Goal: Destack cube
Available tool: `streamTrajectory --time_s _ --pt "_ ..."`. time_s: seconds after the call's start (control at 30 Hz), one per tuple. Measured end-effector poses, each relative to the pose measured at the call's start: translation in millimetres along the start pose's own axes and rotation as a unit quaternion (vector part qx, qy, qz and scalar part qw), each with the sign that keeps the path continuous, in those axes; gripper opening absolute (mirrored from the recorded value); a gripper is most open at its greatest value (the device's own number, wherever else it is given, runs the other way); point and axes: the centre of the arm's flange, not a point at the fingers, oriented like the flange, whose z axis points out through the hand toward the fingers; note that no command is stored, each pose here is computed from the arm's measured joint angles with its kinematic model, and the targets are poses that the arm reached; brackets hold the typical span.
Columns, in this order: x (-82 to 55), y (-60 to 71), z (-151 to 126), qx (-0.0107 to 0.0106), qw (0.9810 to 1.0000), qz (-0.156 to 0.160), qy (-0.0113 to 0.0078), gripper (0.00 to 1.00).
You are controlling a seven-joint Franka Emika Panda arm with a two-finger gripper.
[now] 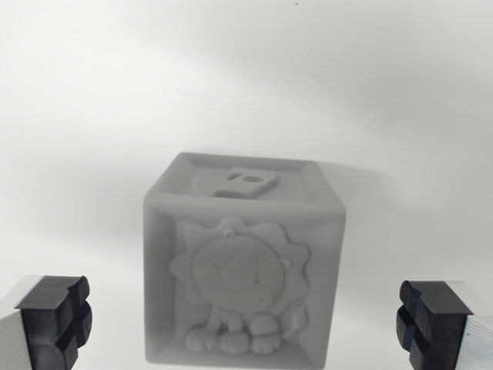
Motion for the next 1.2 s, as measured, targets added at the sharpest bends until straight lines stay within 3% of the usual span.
streamTrajectory --time_s 0.73,0.97,1.2 --pt "-0.1 -0.2 -77.4 0.0004 1.0 0.0 0.0017 1.0" --pt "-0.6 0.5 -99.2 -0.0005 1.0 0.0 0.0003 1.0" --pt "-0.4 0.7 -125.5 -0.0001 1.0 0.0 0.0016 1.0"
